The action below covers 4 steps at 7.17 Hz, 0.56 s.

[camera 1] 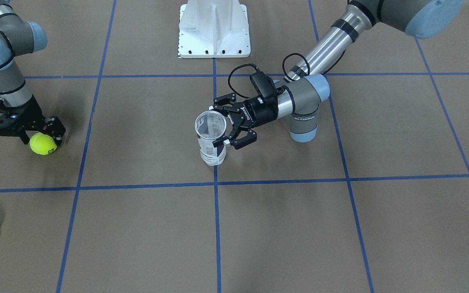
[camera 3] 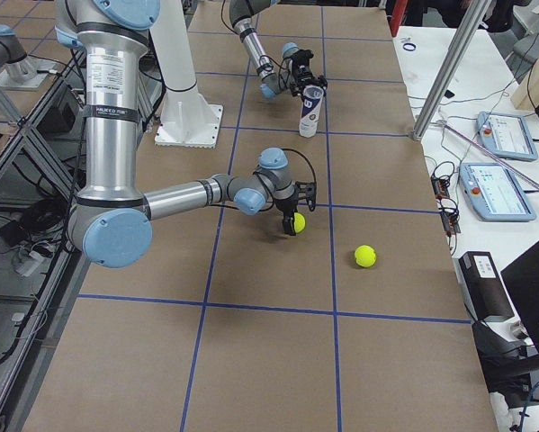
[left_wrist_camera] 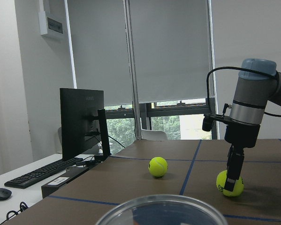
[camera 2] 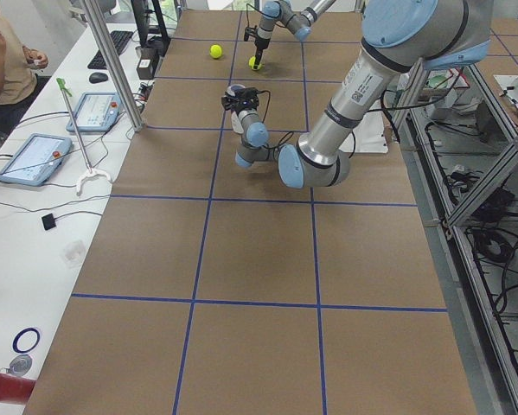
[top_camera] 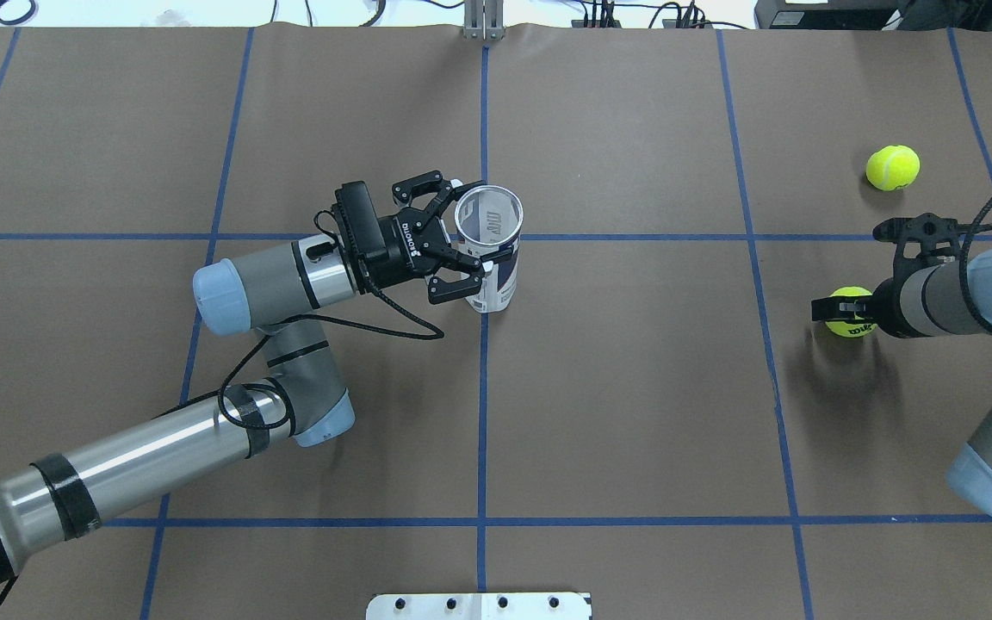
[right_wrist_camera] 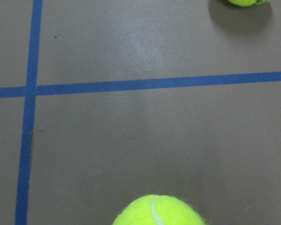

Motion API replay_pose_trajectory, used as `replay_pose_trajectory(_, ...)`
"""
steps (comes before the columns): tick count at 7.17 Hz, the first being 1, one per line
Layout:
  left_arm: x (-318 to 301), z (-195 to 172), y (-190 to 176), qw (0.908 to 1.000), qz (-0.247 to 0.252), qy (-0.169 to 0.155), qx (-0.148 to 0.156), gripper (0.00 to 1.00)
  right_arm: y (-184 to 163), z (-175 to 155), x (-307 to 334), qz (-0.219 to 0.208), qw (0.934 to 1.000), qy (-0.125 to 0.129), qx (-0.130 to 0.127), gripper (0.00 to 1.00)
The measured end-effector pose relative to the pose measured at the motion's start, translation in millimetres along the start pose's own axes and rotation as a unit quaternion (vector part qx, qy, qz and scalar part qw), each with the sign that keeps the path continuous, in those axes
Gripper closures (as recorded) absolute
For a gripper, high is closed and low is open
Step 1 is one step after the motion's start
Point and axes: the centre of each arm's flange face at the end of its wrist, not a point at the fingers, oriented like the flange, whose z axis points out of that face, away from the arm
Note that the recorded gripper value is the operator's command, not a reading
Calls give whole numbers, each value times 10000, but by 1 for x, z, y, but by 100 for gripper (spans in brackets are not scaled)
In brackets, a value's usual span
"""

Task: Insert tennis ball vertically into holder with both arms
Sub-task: 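Reach the right gripper to the nearer tennis ball and grasp it, then carry the tennis ball with the right gripper over the cup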

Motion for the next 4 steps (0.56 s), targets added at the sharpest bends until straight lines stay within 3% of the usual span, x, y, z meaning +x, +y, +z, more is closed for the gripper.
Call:
replay_pose_trajectory(1,0,0,0,10000,-1,1,-1,7,2,2,-2,-38,10000,39,27,96)
replay_pose_trajectory(4,0,0,-1,10000,2,3,6,7,1,-2,-12,-163,9998,-23,62,100)
